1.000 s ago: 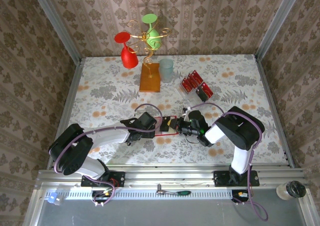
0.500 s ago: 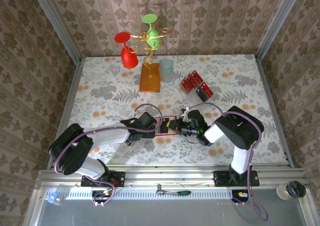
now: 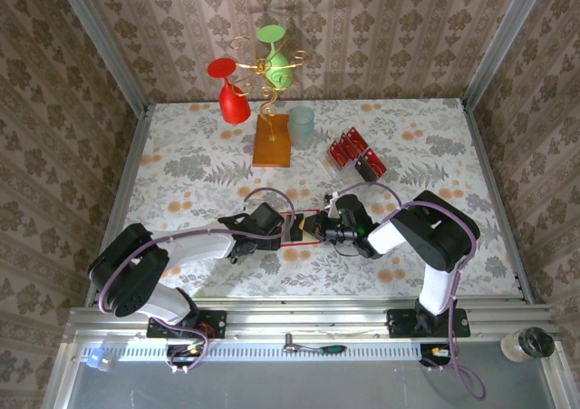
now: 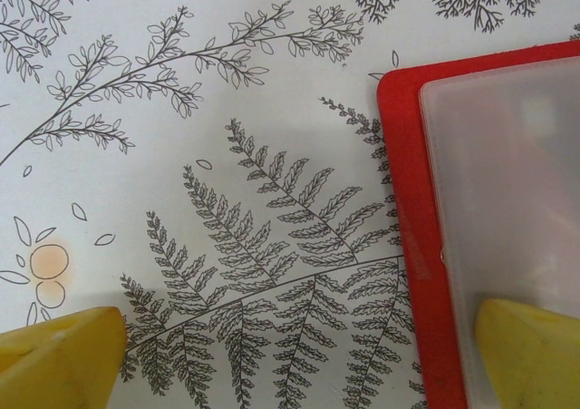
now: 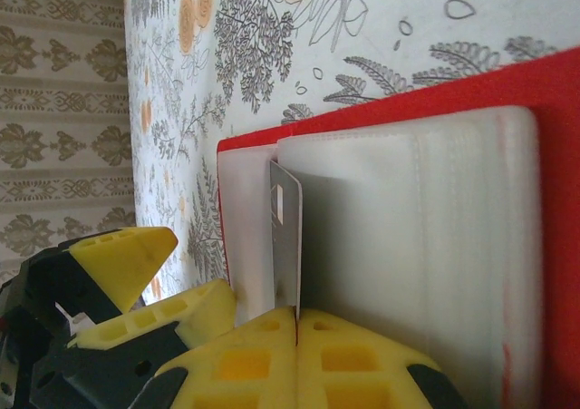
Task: Put the credit cards into the card holder
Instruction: Insert the credit card into the card slot.
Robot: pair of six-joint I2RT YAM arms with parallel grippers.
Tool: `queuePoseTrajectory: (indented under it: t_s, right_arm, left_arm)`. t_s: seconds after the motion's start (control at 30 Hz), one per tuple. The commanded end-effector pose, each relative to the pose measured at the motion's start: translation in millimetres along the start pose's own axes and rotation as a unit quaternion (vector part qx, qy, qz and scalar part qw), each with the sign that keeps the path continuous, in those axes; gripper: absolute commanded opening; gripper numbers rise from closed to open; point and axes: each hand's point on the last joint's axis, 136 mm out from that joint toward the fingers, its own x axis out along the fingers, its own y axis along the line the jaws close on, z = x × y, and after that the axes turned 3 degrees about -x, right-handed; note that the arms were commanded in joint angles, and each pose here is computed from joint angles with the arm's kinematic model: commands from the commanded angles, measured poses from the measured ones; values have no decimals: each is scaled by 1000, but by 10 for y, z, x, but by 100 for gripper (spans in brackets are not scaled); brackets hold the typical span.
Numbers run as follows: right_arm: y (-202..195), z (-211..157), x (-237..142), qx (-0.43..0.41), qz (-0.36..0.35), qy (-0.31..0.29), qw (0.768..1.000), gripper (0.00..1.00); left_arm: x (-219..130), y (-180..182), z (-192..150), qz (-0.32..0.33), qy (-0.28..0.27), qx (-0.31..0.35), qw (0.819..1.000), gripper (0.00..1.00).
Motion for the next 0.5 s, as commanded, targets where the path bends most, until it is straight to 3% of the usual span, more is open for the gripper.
queuePoseTrajectory:
  t_s: [0.0,0.1,0.2,0.3,0.47]
  right_arm:
    - [-392,-302,16,24,-78,67,994,0]
    - [-426,-333,48,27,-88,83,992,2]
    - [-380,-326,50,21,-85,94,992,25]
    - [-289,-241,-41,2,-95,93,991,39]
    - [-109,-46,-246,-44,-125,86,987,44]
  left_arm:
    - [28,72,-59,15,8,1,1000,100]
    - [23,68,-48,15,6,0,1000,100]
    - [19,64,-45,14,5,0,1000,100]
    - [16,73,-46,14,4,-1,1000,100]
    - [13,84,-56,13,2,-3,1000,100]
